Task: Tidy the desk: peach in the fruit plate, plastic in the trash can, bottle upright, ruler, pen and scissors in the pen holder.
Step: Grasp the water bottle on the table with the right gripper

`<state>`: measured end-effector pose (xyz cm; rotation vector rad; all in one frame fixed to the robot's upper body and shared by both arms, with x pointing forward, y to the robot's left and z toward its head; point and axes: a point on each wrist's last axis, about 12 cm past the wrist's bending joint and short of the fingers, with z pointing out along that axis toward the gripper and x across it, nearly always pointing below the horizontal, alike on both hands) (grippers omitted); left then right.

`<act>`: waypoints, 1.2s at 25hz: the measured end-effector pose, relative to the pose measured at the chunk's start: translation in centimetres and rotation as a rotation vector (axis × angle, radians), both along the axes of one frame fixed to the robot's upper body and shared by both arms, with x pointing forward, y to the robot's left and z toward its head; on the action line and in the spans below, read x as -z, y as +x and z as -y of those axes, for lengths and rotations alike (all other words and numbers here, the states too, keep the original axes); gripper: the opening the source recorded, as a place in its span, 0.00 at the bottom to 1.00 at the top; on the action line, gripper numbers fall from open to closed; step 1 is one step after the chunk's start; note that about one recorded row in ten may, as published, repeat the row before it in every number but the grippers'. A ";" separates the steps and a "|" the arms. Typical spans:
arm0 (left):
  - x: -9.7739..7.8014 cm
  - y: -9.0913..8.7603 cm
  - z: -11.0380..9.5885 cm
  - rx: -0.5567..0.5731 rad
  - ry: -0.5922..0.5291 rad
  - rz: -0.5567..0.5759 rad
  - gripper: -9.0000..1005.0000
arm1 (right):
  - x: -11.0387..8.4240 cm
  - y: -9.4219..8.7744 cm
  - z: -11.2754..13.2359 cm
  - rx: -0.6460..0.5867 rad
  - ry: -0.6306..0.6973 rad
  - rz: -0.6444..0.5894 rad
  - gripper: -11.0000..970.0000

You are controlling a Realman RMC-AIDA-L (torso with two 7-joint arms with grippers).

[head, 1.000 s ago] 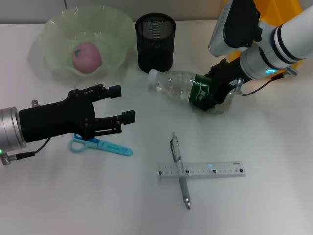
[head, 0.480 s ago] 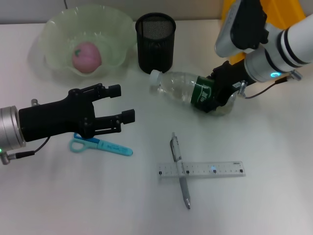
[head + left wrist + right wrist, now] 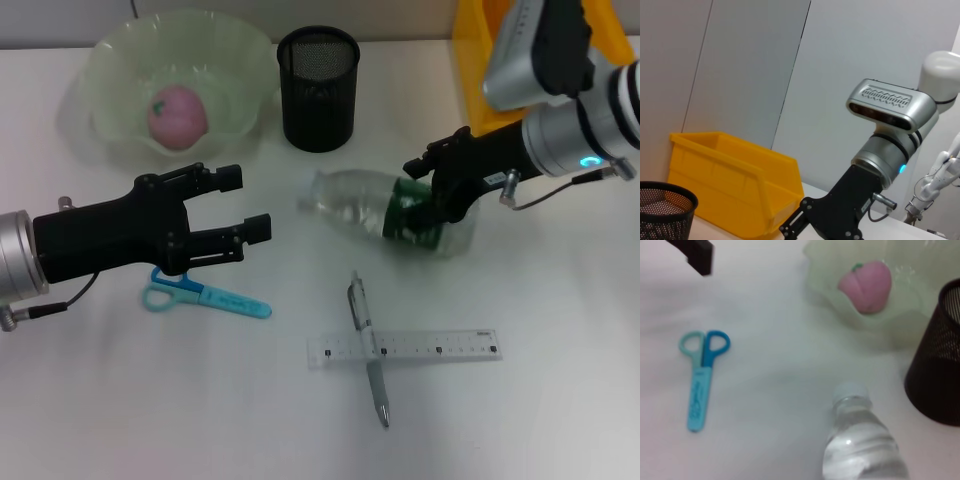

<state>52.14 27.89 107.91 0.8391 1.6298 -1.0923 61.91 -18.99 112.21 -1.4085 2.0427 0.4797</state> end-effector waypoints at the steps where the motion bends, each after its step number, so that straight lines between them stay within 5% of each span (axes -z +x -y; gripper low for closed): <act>1: 0.0 0.0 0.0 0.000 -0.001 -0.001 0.75 | 0.0 -0.1 0.1 -0.001 0.011 0.000 0.79; 13: -0.3 0.1 0.1 0.007 -0.002 0.003 0.74 | -0.1 -0.1 0.3 0.018 0.012 -0.009 0.53; 21: -0.3 -0.1 0.1 0.014 -0.010 0.002 0.74 | 0.2 0.0 -0.3 0.002 -0.077 -0.018 0.48; 30: -0.3 -0.1 0.1 0.017 -0.011 0.002 0.74 | 0.1 0.3 -0.5 0.002 -0.114 -0.004 0.63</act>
